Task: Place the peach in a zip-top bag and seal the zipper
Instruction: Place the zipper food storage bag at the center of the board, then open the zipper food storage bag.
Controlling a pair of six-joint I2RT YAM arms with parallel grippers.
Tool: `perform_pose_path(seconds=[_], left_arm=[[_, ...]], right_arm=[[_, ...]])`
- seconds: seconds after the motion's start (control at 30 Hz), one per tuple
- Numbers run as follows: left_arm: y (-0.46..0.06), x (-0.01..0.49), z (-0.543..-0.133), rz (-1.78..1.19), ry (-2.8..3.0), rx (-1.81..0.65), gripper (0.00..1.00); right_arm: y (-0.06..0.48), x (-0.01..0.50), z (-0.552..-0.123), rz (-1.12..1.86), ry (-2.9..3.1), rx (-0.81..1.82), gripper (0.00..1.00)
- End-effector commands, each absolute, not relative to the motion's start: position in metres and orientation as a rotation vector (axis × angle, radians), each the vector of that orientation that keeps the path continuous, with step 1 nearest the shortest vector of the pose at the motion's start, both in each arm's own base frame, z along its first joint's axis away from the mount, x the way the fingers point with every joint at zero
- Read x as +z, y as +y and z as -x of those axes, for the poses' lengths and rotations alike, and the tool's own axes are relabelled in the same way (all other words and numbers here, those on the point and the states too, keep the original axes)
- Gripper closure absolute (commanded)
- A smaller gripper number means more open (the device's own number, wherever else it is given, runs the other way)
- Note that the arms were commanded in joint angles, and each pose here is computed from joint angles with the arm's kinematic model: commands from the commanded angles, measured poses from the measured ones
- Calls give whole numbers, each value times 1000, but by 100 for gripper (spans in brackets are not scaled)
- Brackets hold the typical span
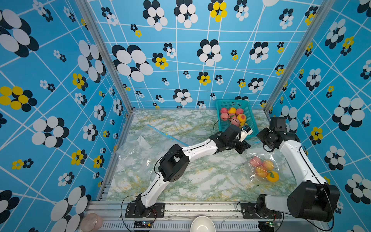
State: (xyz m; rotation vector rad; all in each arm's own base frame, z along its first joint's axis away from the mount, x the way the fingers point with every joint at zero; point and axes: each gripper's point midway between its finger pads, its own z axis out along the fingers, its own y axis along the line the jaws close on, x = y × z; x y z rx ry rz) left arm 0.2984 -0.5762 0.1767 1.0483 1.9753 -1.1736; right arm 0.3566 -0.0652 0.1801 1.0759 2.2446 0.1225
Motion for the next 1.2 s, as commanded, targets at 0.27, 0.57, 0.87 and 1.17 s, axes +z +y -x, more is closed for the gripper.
perform_pose_path(seconds=[0.27,0.57,0.87,1.17], left_arm=[[-533,176,-327,-1044,2085,-1001,61],[-456,211,-352,-861,2180,-783,58],[-304,156,-383,-399,2478,-265,59],[-176,123,-374,-21,2574,42,58]], right_arm=[[-91,147,-390,-1032,2242,42,94],[-89,133,-405,-1003,2335,92,59],[-70,229,-404,-726,2271,58,39],[76,249,-397,-224,2351,212,35]])
